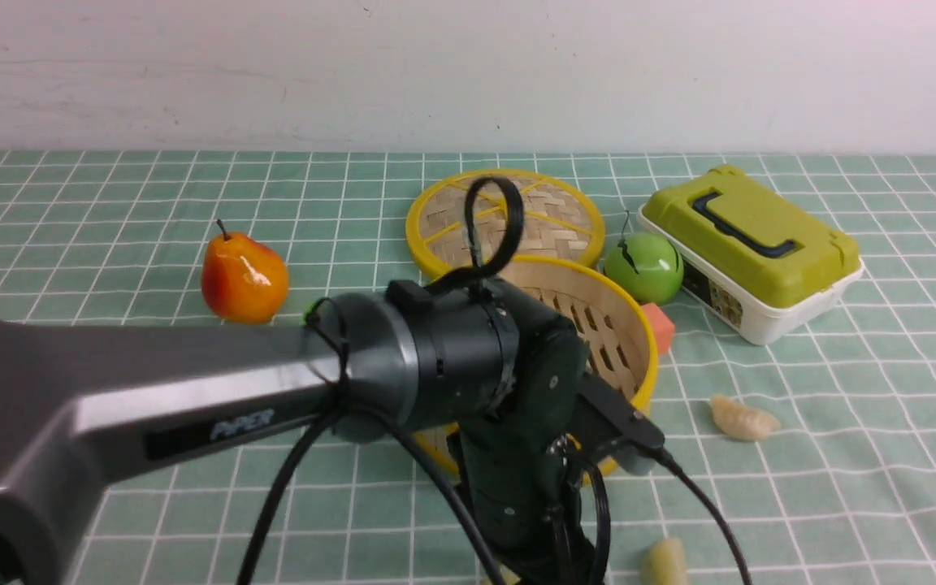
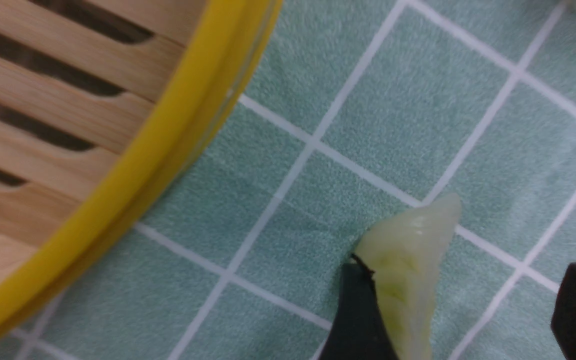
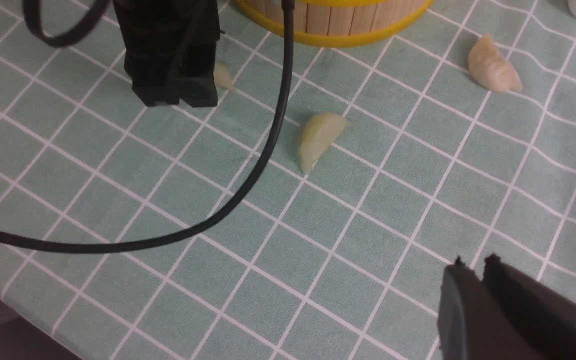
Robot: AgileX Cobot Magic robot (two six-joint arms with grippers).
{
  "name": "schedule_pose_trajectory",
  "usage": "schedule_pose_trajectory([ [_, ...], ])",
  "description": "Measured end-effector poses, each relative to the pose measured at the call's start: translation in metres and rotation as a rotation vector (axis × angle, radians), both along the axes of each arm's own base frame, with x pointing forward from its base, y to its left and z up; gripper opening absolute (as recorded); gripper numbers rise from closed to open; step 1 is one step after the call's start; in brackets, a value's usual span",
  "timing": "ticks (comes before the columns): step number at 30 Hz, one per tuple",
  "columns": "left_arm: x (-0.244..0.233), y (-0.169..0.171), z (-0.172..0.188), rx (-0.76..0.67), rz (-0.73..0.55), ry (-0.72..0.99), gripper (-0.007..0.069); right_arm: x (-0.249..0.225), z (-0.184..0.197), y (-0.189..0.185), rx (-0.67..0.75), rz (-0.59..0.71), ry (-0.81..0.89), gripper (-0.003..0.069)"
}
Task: Put the dumplings into the steamer on the table with the blue tablecloth.
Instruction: 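Reach for and grasp a dumpling on the table with the left gripper, then place the dumpling into the bamboo steamer basket with the left gripper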
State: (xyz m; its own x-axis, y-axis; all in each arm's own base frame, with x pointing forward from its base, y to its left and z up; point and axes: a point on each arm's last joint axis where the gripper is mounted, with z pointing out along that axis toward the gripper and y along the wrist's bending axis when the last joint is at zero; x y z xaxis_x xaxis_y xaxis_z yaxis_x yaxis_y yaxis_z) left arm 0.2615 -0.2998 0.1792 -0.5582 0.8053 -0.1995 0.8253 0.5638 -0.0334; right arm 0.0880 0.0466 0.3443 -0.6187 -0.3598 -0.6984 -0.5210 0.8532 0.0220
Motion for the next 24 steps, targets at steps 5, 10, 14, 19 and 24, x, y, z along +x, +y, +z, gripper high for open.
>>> schedule_pose_trajectory([
  [5, 0.001, -0.001, -0.014, 0.023, 0.072, 0.039, 0.0259, 0.0, 0.0, 0.0, 0.0, 0.0, 0.001, 0.0062],
  [10, 0.007, -0.006, 0.012, -0.018, 0.191, 0.022, 0.0207, 0.0, 0.0, 0.0, 0.0, 0.0, 0.001, 0.0067],
  [14, 0.025, -0.007, 0.067, -0.103, 0.295, -0.05, 0.0206, 0.0, 0.0, 0.0, 0.001, 0.0, -0.002, 0.0074],
  [19, 0.077, 0.019, 0.117, -0.194, 0.466, -0.154, 0.0206, 0.001, 0.001, 0.0, 0.004, -0.002, -0.01, 0.0079],
  [24, 0.127, 0.04, 0.101, -0.205, 0.582, -0.195, 0.0206, 0.007, 0.001, 0.002, 0.009, -0.007, -0.021, 0.0083],
])
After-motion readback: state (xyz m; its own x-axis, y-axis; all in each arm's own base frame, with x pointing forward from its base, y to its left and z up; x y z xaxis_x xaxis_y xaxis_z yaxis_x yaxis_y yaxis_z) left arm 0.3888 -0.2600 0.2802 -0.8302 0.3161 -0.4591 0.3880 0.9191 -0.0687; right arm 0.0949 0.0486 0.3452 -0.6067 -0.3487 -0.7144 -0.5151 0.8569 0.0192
